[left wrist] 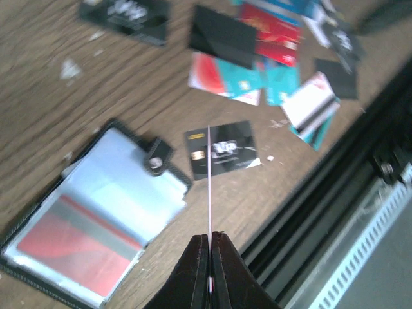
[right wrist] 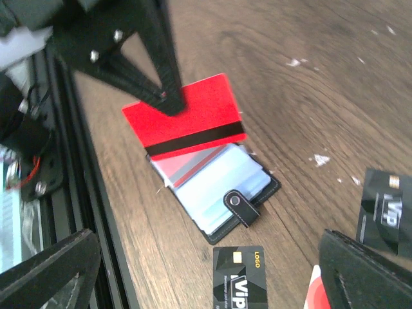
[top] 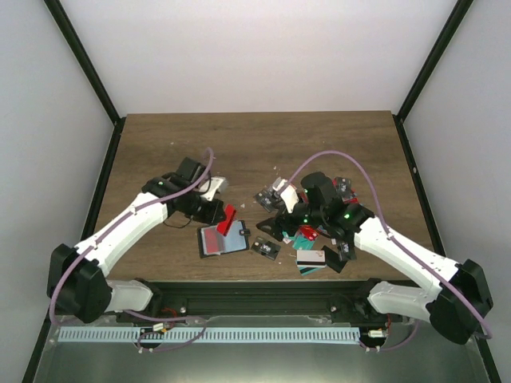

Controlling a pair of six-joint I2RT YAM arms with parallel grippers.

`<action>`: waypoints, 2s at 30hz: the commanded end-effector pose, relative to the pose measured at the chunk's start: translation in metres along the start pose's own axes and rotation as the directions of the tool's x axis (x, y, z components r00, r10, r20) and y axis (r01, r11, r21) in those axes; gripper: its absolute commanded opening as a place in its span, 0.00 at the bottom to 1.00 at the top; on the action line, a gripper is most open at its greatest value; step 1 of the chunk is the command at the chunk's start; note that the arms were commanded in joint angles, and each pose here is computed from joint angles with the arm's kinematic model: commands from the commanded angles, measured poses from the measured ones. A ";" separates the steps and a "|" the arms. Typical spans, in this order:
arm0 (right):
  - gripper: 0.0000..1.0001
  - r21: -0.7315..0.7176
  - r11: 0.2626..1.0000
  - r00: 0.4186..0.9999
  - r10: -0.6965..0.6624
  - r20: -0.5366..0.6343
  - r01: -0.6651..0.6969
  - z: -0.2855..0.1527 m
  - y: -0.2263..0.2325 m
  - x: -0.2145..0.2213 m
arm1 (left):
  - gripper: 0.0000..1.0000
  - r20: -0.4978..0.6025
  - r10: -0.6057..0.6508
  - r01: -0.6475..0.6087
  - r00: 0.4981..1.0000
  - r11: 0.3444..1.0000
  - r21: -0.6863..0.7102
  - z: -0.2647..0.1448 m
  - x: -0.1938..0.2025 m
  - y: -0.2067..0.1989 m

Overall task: Put the credit cards into the card holder
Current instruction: Insert the credit card into the card holder.

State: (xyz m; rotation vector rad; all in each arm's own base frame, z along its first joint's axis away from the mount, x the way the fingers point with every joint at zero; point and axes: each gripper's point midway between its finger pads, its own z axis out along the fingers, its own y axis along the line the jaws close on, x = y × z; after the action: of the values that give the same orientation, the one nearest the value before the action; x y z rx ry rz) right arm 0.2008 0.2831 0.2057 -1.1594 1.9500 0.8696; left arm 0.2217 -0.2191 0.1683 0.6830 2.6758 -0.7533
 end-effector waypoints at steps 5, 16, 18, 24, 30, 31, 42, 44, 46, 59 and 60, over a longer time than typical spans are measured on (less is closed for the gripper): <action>0.83 0.036 0.856 0.854 0.511 0.095 -0.516 0.027 -0.026 -0.006 | 0.04 0.096 -0.496 0.495 0.863 0.868 0.040 0.025 0.014 0.050; 0.50 -0.038 0.769 0.770 0.638 0.006 -0.638 0.065 -0.025 0.028 | 0.04 0.135 -0.598 0.600 0.790 0.800 0.031 0.050 0.043 0.076; 0.48 -0.048 0.756 0.757 0.653 -0.015 -0.653 0.072 -0.025 0.032 | 0.04 0.136 -0.600 0.601 0.789 0.799 0.038 0.053 0.044 0.076; 0.45 -0.046 0.729 0.731 0.680 -0.066 -0.683 0.087 -0.027 0.045 | 0.04 0.130 -0.591 0.591 0.796 0.805 0.042 0.059 0.046 0.078; 0.45 -0.038 0.716 0.717 0.692 -0.086 -0.697 0.096 -0.031 0.052 | 0.04 0.129 -0.582 0.586 0.802 0.810 0.016 0.063 0.049 0.083; 0.45 -0.037 0.714 0.714 0.695 -0.089 -0.699 0.098 -0.032 0.054 | 0.04 0.130 -0.579 0.583 0.805 0.812 0.011 0.063 0.049 0.084; 0.45 -0.036 0.678 0.675 0.724 -0.142 -0.734 0.112 -0.035 0.071 | 0.04 0.119 -0.561 0.566 0.819 0.824 -0.020 0.062 0.055 0.086; 0.44 -0.039 0.672 0.669 0.728 -0.149 -0.740 0.115 -0.034 0.073 | 0.04 0.115 -0.563 0.568 0.819 0.823 -0.021 0.064 0.057 0.087; 0.44 -0.040 0.666 0.662 0.732 -0.160 -0.745 0.117 -0.033 0.076 | 0.04 0.114 -0.565 0.570 0.817 0.821 -0.020 0.066 0.058 0.088; 0.43 -0.047 0.639 0.634 0.747 -0.202 -0.768 0.128 -0.033 0.088 | 0.04 0.109 -0.573 0.573 0.812 0.819 0.034 0.077 0.058 0.085; 0.43 -0.046 0.638 0.632 0.747 -0.204 -0.769 0.129 -0.033 0.089 | 0.04 0.111 -0.572 0.572 0.812 0.819 0.039 0.077 0.057 0.084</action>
State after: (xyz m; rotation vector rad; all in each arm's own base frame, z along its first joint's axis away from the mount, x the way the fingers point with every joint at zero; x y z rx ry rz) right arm 0.2201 0.3268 0.0500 -0.3936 2.6458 1.3314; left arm 0.2240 -0.1732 0.0493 -0.1965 2.7952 -0.8606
